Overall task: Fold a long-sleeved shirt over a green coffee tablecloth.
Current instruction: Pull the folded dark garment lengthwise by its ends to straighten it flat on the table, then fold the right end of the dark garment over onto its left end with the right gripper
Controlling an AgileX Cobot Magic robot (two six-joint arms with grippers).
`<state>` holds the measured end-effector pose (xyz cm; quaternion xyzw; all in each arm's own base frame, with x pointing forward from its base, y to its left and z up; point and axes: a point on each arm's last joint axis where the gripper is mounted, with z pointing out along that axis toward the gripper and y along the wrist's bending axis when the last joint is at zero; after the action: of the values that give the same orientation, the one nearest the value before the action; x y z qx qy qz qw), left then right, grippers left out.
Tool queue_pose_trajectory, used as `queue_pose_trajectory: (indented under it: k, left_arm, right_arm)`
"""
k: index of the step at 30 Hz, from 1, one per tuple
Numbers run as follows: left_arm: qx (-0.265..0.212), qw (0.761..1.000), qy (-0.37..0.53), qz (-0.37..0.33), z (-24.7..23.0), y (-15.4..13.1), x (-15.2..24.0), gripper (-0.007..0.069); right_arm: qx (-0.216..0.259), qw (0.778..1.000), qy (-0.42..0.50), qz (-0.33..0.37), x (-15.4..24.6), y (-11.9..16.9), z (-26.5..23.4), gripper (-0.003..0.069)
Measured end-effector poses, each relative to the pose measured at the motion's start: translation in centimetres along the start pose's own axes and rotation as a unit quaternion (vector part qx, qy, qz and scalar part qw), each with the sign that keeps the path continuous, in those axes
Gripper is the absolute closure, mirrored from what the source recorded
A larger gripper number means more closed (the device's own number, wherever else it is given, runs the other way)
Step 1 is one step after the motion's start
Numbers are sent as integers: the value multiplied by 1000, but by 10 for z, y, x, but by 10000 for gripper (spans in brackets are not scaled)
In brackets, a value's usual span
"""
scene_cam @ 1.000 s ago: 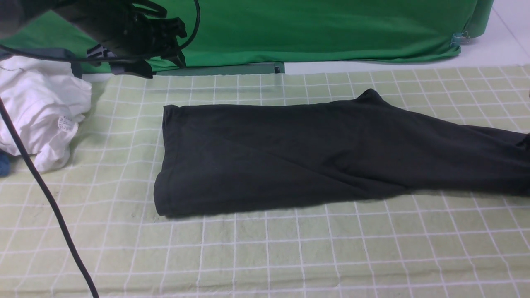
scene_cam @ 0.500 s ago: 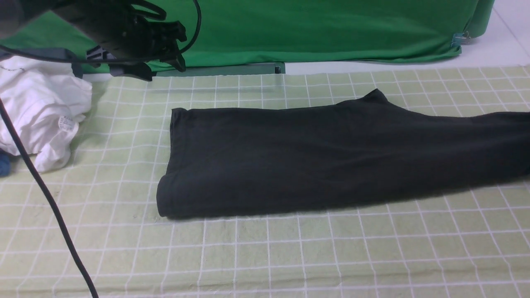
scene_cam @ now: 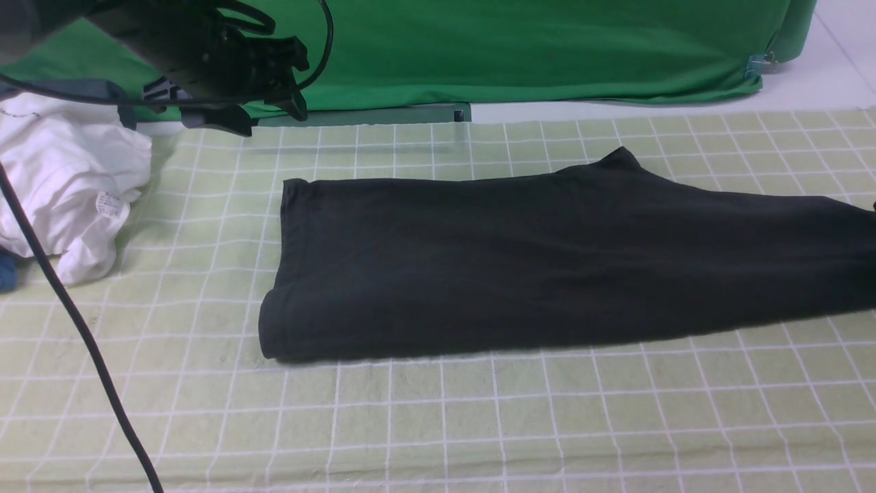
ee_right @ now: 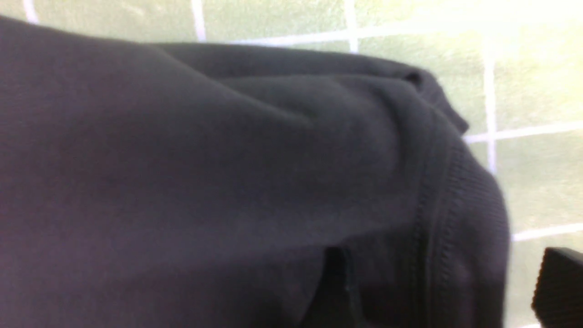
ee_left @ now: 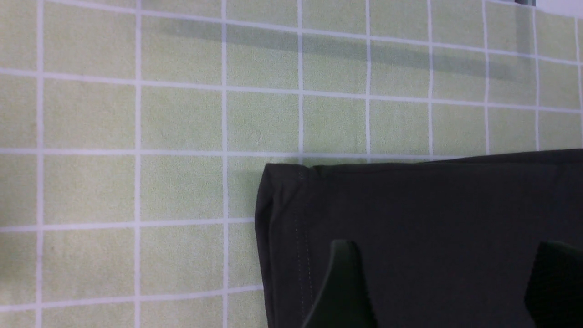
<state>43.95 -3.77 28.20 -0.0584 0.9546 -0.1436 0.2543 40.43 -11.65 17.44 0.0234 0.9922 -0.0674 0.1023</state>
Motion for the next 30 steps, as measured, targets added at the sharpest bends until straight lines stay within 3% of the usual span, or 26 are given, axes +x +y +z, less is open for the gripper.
queue_pose_trajectory:
  k: [3,6,8,9,10,11,12,14,22,27,30]
  left_arm:
    - [0,1000,0,0,0,0,0,120]
    - [1,1000,0,-1,0,0,0,120]
    - [4,1000,-4,-3,0,-1,-1,120]
    - [4,1000,-5,-3,0,-1,-1,120]
    - [6,1000,-6,-4,0,-1,-1,120]
    - [6,1000,-6,-4,0,-1,-1,120]
    - [7,1000,-1,-3,0,-1,0,120]
    - [8,1000,17,6,0,-1,3,120]
    - [10,989,145,28,-6,-1,27,145]
    - [19,984,170,45,-16,-6,48,230]
    - [33,978,195,70,-23,-14,70,321]
  right_arm:
    - [-7,1000,16,5,1,2,15,136]
    - [-17,1000,21,15,0,4,22,190]
    - [-33,999,22,20,0,6,24,322]
    - [-34,999,22,20,0,7,24,335]
    - [-43,999,22,16,0,8,24,430]
    - [-44,999,22,15,0,8,24,458]
    - [-47,999,20,12,0,9,23,552]
    - [-49,999,20,8,0,9,20,616]
    - [-60,997,42,30,13,-6,-21,627]
    - [-47,997,42,53,27,-30,-57,628]
    - [-36,996,32,72,36,-46,-76,628]
